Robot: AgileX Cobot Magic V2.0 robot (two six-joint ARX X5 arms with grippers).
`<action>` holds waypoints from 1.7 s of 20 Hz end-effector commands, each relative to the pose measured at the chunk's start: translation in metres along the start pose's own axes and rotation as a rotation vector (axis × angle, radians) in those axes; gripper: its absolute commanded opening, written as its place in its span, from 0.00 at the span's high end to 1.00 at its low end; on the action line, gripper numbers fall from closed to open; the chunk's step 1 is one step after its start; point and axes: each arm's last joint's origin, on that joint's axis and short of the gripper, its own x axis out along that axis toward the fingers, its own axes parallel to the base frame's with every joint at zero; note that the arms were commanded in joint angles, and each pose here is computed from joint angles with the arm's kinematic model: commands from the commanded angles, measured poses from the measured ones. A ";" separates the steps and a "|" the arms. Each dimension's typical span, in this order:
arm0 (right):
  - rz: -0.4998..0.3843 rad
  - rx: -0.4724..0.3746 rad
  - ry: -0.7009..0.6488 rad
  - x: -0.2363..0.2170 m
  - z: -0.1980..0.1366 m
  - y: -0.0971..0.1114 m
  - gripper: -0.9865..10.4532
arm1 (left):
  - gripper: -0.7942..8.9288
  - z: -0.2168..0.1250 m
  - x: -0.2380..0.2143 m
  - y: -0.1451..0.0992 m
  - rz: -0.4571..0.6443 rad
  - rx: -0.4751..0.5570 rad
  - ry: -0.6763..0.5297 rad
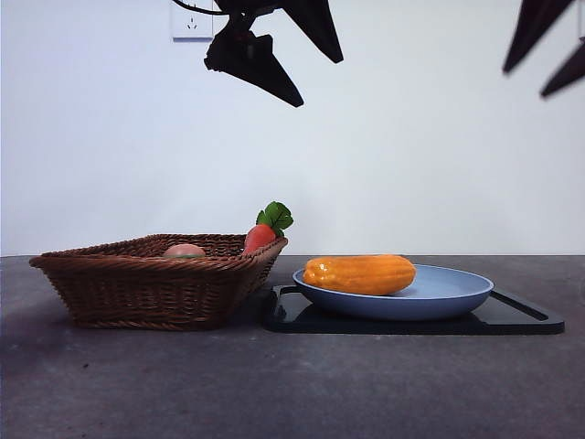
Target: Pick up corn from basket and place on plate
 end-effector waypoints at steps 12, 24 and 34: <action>0.015 -0.078 0.117 0.019 -0.094 -0.001 0.91 | 0.91 0.003 0.000 -0.001 -0.004 0.003 0.011; 0.020 -0.096 0.080 0.020 -0.091 0.000 0.91 | 0.91 0.003 0.000 -0.001 -0.005 0.003 0.012; 0.020 -0.096 0.079 0.020 -0.091 0.000 0.91 | 0.91 0.008 -0.008 0.016 0.096 0.118 -0.060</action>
